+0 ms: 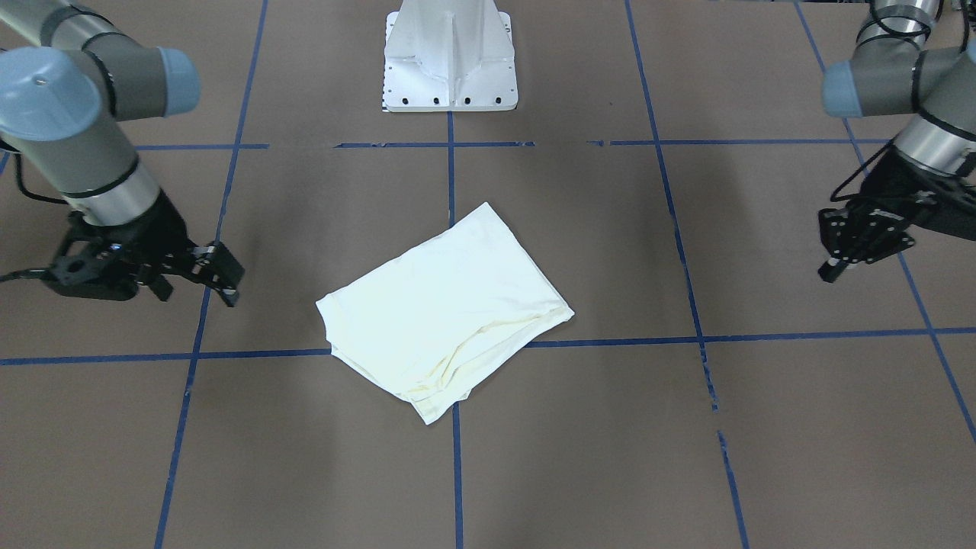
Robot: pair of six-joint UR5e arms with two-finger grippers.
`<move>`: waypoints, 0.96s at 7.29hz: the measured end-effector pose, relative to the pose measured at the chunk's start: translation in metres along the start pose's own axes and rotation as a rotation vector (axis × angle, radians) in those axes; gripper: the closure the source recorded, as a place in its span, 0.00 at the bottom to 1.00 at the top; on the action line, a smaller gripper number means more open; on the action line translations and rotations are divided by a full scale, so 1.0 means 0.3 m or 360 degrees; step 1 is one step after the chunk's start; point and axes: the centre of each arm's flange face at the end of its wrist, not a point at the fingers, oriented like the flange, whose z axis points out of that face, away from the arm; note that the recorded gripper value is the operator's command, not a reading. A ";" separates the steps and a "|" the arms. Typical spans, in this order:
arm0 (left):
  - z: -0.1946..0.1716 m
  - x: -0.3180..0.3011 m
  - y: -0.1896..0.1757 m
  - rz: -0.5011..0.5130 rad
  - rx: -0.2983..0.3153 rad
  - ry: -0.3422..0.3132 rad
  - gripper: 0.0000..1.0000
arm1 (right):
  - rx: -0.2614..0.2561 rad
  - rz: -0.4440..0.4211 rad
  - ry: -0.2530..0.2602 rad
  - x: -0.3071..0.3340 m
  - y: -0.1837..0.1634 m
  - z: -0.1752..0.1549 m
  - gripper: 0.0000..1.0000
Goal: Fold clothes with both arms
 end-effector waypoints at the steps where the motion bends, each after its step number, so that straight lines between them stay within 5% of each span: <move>1: -0.095 -0.148 -0.040 0.0099 -0.0051 -0.0103 0.27 | -0.0039 -0.0118 0.0071 0.215 -0.022 -0.056 0.00; 2: -0.189 -0.274 -0.068 0.0161 -0.0108 -0.0172 0.00 | -0.0099 -0.0190 0.0082 0.427 -0.040 -0.109 0.00; 5: -0.413 -0.545 -0.050 0.0215 -0.0329 -0.0281 0.00 | -0.0264 -0.0284 0.0053 0.949 -0.001 -0.247 0.00; 7: -0.459 -0.646 0.032 0.0194 -0.0451 -0.0274 0.00 | -0.0320 -0.0317 0.0062 1.118 0.078 -0.257 0.00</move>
